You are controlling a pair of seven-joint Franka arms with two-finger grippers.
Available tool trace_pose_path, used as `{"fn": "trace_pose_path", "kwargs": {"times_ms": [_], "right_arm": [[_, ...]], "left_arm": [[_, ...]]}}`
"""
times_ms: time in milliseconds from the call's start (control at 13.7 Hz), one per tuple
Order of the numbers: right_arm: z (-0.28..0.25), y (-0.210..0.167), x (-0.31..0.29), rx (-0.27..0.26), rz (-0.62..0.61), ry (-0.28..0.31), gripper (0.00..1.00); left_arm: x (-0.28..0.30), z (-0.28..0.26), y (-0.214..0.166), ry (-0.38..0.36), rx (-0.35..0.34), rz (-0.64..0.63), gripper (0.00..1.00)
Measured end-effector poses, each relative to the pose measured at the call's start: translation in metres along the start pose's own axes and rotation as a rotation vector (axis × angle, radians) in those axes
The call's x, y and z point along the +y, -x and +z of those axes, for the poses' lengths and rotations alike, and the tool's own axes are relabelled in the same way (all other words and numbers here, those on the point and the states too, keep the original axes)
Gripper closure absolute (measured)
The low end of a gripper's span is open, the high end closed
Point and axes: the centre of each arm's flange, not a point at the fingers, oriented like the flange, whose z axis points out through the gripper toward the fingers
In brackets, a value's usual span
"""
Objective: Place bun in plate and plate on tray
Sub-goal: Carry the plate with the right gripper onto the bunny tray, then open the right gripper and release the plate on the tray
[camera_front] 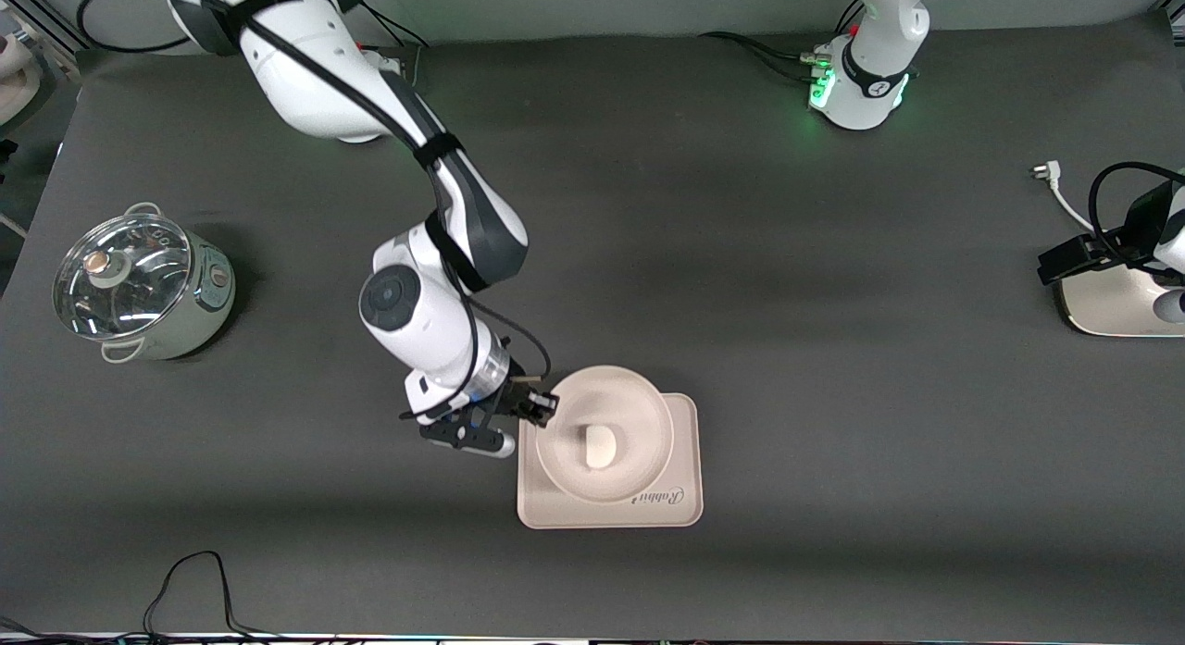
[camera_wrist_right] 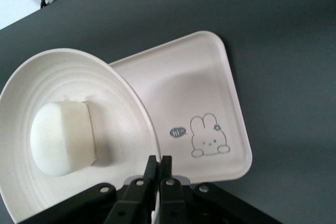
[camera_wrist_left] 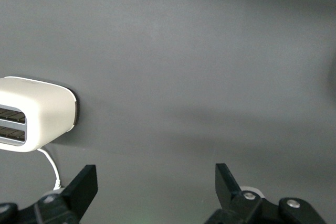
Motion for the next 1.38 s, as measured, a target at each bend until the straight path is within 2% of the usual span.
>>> {"fn": "trace_pose_path", "kwargs": {"times_ms": [219, 583, 874, 947, 1312, 1385], "right_arm": [[0.041, 0.003, 0.006, -0.020, -0.001, 0.022, 0.96], [0.110, 0.012, 0.028, 0.002, 0.007, 0.031, 0.96], [0.130, 0.017, 0.034, 0.012, 0.007, 0.029, 0.96], [0.129, 0.016, 0.033, 0.015, 0.007, 0.026, 0.91], [0.120, 0.012, 0.025, 0.031, 0.003, 0.008, 0.36], [0.114, 0.010, 0.021, 0.034, 0.001, 0.002, 0.29]], "left_arm": [[0.000, 0.000, 0.000, 0.000, 0.000, 0.000, 0.00], [0.000, 0.000, 0.000, 0.000, 0.000, 0.000, 0.00], [0.000, 0.000, 0.000, 0.000, 0.000, -0.001, 0.00], [0.000, 0.000, 0.000, 0.000, 0.000, -0.001, 0.00], [0.000, 0.000, 0.000, 0.000, 0.000, -0.001, 0.00], [0.000, 0.000, 0.000, 0.000, 0.000, -0.001, 0.00]]}}
